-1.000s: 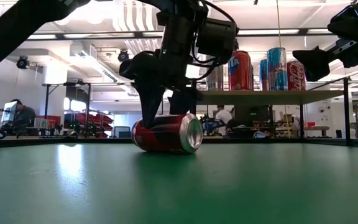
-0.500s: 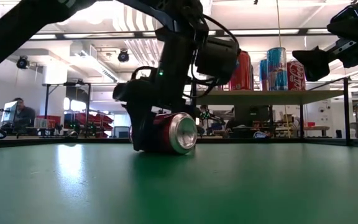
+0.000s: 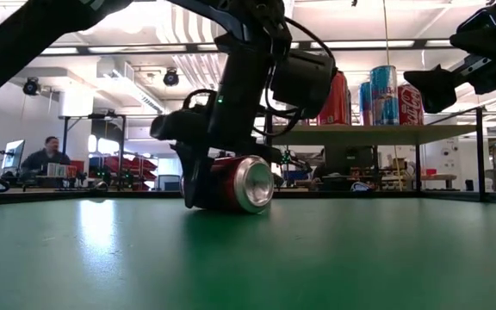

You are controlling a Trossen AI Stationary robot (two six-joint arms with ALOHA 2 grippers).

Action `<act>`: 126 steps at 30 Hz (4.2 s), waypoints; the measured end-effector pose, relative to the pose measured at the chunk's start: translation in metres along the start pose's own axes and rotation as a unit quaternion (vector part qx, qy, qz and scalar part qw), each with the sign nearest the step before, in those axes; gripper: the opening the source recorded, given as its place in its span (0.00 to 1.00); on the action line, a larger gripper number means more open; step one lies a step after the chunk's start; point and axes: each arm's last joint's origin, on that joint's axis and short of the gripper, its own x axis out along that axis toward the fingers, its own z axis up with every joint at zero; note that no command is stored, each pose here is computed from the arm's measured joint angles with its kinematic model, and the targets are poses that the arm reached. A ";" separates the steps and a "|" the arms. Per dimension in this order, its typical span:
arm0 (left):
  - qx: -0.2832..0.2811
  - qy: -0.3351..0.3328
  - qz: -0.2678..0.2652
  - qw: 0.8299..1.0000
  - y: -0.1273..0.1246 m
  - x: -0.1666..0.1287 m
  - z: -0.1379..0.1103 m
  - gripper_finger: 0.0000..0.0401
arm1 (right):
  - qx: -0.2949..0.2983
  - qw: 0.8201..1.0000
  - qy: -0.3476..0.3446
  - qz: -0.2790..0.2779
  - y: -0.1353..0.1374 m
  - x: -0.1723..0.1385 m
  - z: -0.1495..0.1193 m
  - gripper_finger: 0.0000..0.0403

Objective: Place canned beverage on shelf
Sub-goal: Move the red-white soda can to the center of the table

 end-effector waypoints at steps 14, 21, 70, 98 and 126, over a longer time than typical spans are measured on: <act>0.147 -0.136 -0.146 0.969 0.028 -0.029 -0.013 0.70 | 0.000 1.000 0.000 0.000 0.000 0.000 0.000 0.89; 0.187 -0.235 -0.220 0.928 0.040 -0.035 -0.015 0.71 | 0.000 1.000 0.000 0.000 0.000 0.000 0.000 0.89; 0.263 -0.234 -0.302 0.886 0.072 -0.078 -0.039 0.70 | 0.000 1.000 0.000 0.000 0.000 0.000 0.000 0.89; 0.290 -0.006 -0.165 0.942 0.050 -0.114 -0.022 0.98 | 0.000 1.000 0.000 -0.001 0.000 0.000 0.000 0.89; 0.240 -0.009 -0.122 0.963 0.035 -0.077 -0.039 0.70 | 0.000 1.000 0.000 -0.001 0.000 0.000 0.000 0.89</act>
